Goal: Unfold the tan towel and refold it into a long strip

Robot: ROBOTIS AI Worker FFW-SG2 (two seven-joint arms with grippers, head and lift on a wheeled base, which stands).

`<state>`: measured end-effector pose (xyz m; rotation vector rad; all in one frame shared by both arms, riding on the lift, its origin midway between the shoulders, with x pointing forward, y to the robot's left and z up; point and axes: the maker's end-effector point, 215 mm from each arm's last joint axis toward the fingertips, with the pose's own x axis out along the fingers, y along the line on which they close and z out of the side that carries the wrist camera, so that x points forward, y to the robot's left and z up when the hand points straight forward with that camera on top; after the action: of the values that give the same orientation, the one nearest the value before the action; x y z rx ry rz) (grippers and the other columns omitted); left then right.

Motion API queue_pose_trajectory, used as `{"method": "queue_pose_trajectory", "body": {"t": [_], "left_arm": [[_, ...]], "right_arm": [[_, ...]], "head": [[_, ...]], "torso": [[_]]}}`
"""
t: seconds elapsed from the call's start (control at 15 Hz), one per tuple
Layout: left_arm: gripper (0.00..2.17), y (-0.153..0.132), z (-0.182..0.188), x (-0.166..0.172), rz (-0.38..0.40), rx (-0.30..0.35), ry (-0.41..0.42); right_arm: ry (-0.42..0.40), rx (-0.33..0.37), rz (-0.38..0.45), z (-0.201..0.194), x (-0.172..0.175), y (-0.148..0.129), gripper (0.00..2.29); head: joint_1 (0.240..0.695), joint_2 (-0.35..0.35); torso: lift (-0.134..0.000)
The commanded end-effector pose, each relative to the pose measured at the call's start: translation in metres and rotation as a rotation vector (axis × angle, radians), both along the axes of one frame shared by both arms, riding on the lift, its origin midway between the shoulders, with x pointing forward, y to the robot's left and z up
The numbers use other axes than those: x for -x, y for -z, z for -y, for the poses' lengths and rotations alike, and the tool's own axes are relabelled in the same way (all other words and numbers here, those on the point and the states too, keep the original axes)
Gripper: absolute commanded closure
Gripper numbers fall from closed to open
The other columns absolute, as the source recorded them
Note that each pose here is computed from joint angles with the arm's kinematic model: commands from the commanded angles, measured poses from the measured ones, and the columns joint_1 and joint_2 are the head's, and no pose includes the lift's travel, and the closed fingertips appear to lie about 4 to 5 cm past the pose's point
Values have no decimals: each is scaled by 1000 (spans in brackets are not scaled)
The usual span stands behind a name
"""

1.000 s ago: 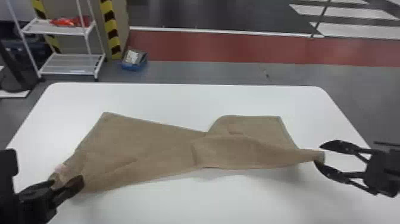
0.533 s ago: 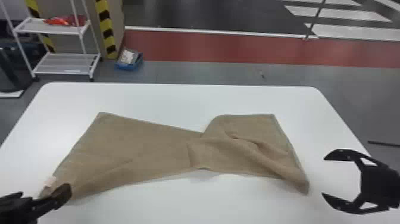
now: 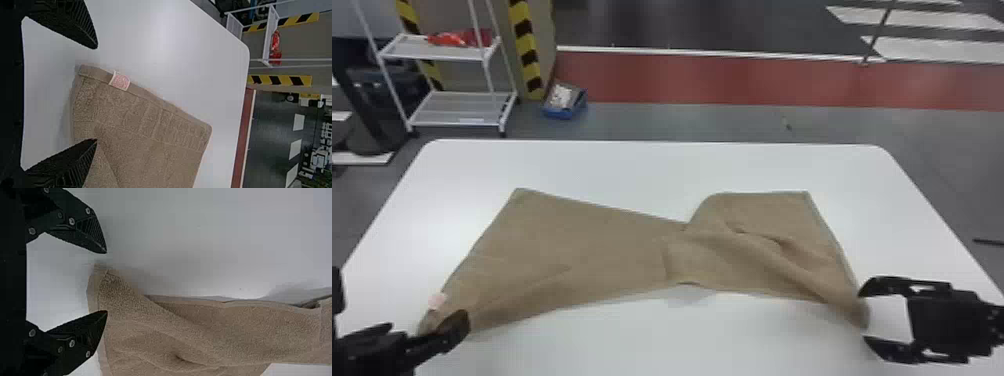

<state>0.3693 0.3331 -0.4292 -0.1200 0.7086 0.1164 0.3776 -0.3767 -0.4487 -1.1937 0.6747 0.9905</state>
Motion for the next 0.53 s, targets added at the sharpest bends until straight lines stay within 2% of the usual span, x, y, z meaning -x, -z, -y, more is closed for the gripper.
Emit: {"method": "queue_pose_trajectory", "body": {"t": [0.0, 0.27, 0.47], "left_arm": [[56, 1, -4, 1, 2, 12, -9], [80, 0, -3, 0, 12, 30, -2], [80, -1, -4, 0, 17, 37, 1]], "right_arm": [[-8, 14, -15, -2, 2, 4, 475], [10, 21, -30, 1, -2, 4, 745], [42, 23, -35, 7, -4, 4, 765]], "head": [[695, -70], [695, -55], [695, -63]], "torso": [[-123], [-123], [-123]]}}
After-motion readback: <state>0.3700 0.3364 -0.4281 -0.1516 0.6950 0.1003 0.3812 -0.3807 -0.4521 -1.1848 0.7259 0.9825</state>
